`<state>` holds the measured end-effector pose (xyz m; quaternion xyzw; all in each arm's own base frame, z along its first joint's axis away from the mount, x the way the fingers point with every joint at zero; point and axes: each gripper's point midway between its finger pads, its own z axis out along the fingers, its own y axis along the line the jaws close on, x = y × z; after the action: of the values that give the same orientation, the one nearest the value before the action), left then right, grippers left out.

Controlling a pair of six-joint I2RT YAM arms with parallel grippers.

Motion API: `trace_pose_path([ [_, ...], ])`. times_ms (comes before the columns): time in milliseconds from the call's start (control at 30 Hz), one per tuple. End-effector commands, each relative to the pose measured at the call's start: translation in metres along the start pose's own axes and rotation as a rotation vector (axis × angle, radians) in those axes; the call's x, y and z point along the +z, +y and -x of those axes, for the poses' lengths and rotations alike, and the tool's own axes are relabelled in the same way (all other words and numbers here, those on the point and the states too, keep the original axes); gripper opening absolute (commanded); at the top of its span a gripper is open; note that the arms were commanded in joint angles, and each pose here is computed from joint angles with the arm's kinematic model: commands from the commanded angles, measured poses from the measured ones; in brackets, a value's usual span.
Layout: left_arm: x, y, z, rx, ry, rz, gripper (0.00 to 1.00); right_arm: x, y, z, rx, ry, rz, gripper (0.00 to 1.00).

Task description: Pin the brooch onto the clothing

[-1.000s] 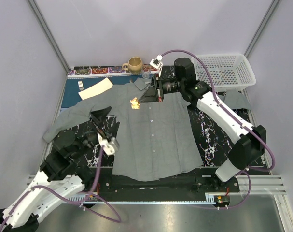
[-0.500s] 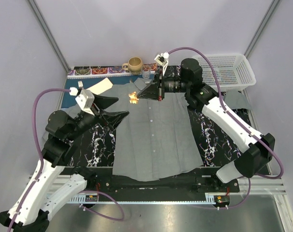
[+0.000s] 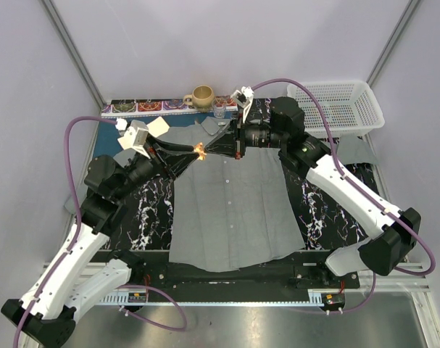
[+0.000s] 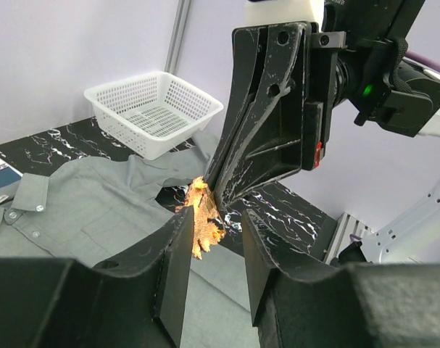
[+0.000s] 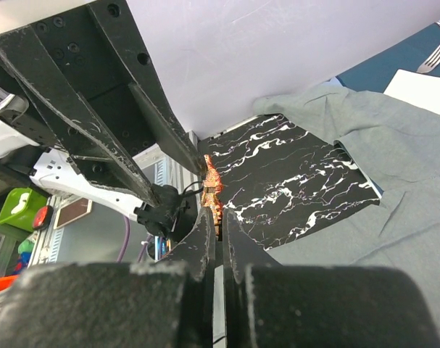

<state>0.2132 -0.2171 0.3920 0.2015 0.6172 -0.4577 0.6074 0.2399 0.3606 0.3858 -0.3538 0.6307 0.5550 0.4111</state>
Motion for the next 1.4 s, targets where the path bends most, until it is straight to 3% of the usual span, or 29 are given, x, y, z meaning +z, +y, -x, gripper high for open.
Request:
trace_pose_path([
  [0, 0.004, -0.002, 0.019, 0.012, -0.074, -0.009, 0.37, -0.003, 0.012, 0.017, -0.068, -0.061, -0.006, 0.00],
  [567, 0.015, 0.010, 0.012, 0.025, -0.048, 0.023, 0.31, 0.000, 0.014, 0.015, -0.077, -0.066, -0.009, 0.00],
  [767, 0.016, 0.028, 0.005, 0.019, -0.029, 0.111, 0.19, -0.001, 0.016, 0.015, -0.082, -0.066, 0.000, 0.00],
  [1033, 0.017, 0.034, 0.001, 0.015, -0.011, 0.134, 0.12, -0.001, 0.017, 0.017, -0.081, -0.072, 0.000, 0.00],
  [1200, 0.015, 0.017, 0.002, 0.013, -0.042, 0.046, 0.28, -0.001, 0.013, 0.015, -0.081, -0.072, -0.015, 0.00],
  [1367, 0.016, 0.013, 0.002, 0.009, -0.037, 0.020, 0.30, -0.002, 0.014, 0.013, -0.085, -0.069, -0.015, 0.00],
])
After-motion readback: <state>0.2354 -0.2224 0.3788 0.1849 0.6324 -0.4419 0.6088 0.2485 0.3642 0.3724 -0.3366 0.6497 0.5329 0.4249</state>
